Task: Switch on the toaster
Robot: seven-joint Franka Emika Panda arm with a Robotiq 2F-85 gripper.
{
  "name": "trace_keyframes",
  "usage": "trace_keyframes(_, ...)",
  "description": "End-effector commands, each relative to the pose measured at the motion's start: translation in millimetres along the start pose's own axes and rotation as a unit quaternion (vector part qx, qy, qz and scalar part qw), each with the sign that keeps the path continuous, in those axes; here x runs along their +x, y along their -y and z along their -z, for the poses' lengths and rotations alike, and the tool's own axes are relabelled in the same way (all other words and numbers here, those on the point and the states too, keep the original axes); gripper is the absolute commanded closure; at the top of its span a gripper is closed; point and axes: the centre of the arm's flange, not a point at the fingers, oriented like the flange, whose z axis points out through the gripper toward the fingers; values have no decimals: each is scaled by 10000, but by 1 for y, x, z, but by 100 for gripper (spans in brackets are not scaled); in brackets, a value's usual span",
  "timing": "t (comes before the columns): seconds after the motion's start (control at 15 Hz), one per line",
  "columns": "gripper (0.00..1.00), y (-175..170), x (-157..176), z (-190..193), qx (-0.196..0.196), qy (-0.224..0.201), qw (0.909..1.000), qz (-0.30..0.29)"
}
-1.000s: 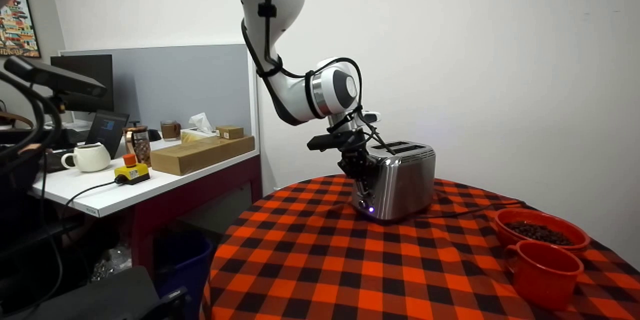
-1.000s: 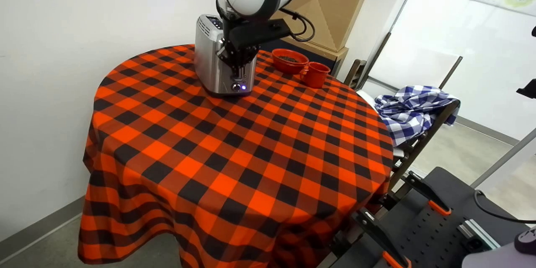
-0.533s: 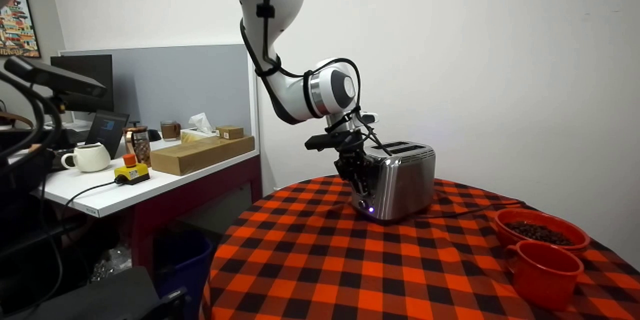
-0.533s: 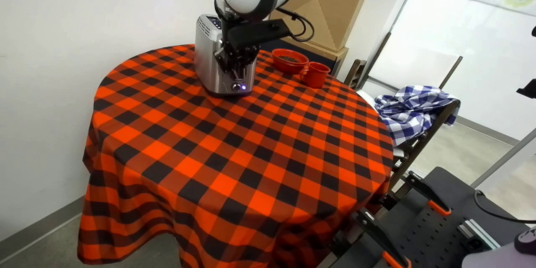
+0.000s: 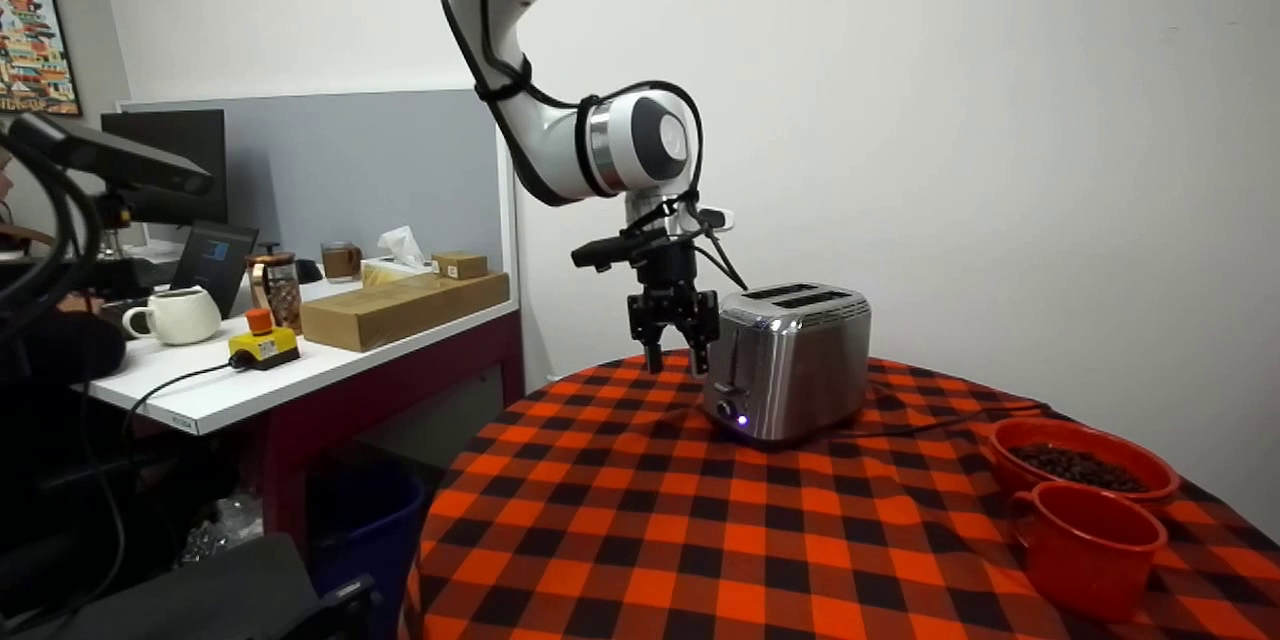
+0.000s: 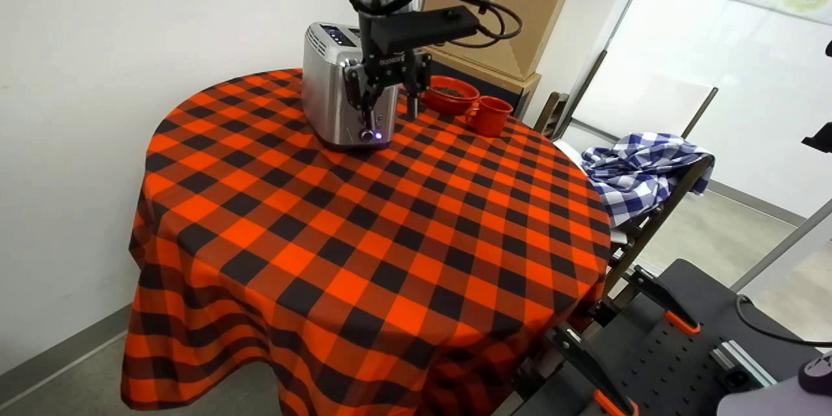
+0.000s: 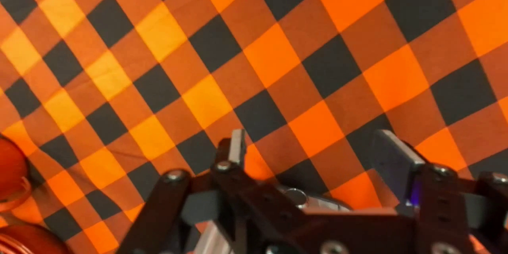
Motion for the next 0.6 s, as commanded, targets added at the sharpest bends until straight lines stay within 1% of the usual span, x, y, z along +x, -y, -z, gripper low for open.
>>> trace_keyframes(0.0,0,-20,-53,36,151,318,9994,-17)
trace_keyframes(0.2,0,-36,-83,53,92,425,9988,-241)
trace_keyframes(0.33,0,-56,-101,64,-5,444,9978,-487)
trace_keyframes(0.4,0,-34,-69,47,-5,412,9988,-267)
trace_keyframes(0.53,0,-49,-83,55,1,419,9984,-378)
